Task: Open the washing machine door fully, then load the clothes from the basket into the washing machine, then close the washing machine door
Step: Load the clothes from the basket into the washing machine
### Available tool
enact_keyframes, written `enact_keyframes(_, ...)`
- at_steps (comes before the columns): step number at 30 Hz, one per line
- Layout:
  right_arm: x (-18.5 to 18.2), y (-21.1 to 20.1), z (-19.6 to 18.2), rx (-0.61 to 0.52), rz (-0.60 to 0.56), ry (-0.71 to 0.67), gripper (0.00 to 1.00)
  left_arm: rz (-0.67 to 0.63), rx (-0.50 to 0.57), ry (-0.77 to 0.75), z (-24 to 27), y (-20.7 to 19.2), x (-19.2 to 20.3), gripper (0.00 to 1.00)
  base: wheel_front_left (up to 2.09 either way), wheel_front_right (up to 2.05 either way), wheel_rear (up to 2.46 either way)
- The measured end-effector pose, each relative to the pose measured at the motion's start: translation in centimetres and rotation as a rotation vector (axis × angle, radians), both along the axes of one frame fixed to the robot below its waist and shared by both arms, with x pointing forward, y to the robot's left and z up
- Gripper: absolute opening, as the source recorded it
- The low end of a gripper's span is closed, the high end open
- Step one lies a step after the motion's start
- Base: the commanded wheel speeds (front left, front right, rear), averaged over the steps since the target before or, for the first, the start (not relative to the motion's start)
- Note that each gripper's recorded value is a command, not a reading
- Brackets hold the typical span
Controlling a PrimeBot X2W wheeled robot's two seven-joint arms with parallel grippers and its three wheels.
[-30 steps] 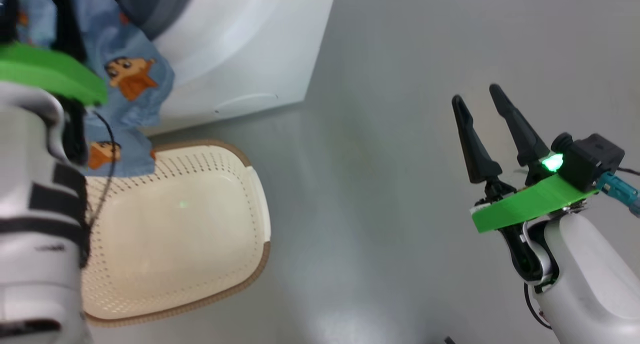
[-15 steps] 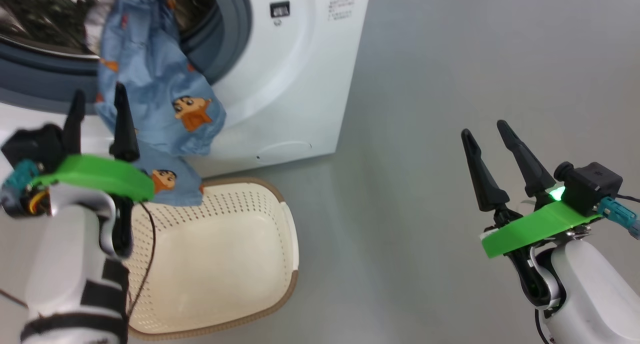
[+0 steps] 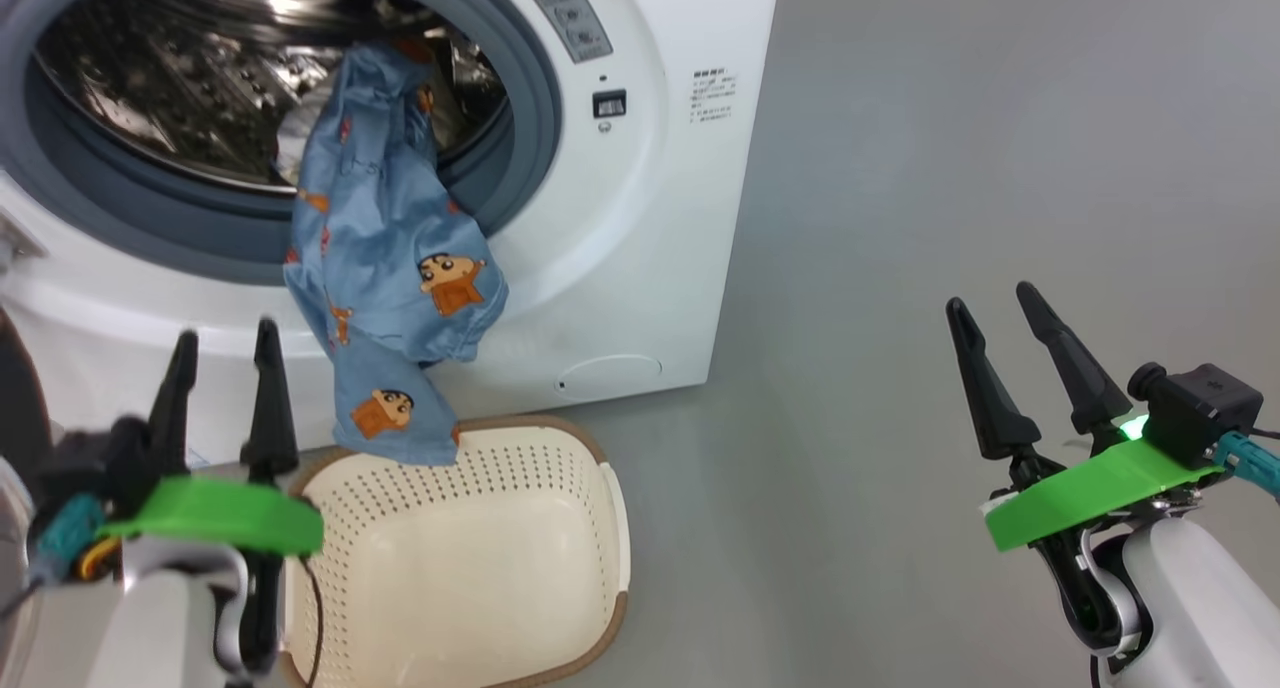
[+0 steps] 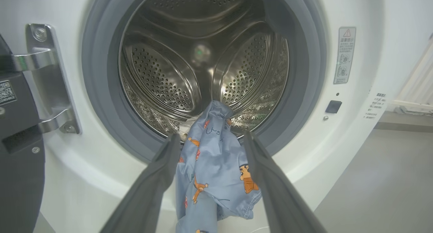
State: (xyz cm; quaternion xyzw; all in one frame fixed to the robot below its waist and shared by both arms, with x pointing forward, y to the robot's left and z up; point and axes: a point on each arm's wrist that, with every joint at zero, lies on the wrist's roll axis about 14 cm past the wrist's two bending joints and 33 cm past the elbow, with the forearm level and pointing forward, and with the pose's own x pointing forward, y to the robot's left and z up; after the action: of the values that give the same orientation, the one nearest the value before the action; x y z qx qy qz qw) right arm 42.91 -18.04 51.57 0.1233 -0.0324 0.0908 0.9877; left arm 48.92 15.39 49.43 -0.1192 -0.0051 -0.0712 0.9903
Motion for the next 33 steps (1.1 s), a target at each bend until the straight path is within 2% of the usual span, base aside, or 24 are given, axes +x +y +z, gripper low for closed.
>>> enact_keyframes(13, -1.7, -0.1, 0.8, 0.006, -0.005, -0.019, 1.0, 0.038, -0.023, -0.005, -0.2, 1.5, -4.8, 1.0, 0.0, 0.0, 0.0)
enact_keyframes(33, -1.8, 0.1, 1.5, 0.005, 0.001, -0.037, 1.0, 0.036, -0.034, -0.007, -0.1, 1.0, -5.7, 1.0, 0.0, 0.0, 0.0)
